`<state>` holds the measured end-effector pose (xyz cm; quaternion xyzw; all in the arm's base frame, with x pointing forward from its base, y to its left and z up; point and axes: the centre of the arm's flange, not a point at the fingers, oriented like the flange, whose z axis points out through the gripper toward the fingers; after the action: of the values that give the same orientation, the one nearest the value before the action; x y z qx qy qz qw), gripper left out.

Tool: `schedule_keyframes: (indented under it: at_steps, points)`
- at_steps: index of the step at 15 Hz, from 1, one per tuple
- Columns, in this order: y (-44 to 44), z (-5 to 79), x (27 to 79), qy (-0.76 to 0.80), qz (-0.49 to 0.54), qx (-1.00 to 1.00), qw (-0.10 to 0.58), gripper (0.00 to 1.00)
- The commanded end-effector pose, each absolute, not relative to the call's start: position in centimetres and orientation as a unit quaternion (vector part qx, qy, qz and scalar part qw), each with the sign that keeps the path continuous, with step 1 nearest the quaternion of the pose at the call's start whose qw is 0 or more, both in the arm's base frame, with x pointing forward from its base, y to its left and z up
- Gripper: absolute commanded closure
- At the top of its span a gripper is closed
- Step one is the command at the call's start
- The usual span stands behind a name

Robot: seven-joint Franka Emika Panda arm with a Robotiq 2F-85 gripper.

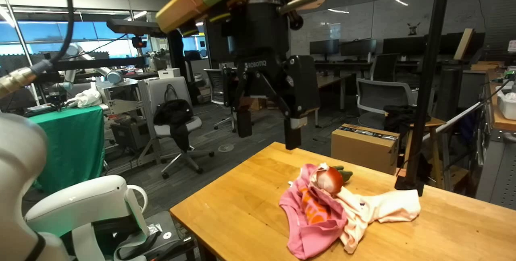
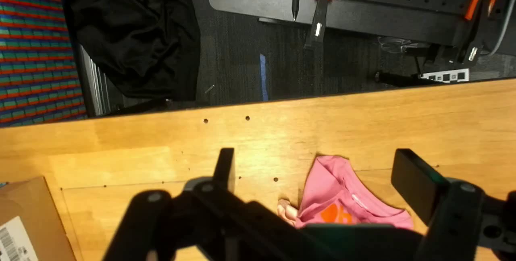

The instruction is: Move the radish and peach t-shirt to the right, move the pink t-shirt to the left, move the white rope backwards

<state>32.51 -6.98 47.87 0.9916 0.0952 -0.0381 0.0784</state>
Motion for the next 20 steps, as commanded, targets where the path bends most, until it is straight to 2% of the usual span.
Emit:
schedule_keyframes:
  at_steps: [1, 10, 20]
  points:
    - [-4.7, 48.2, 38.3, 0.128, -0.050, 0.987, 0.088, 0.00]
    - [1.2, 48.0, 48.3, 0.213, -0.146, 0.961, 0.102, 0.00]
    - [8.2, 44.2, 56.0, 0.272, -0.100, 0.950, 0.114, 0.00]
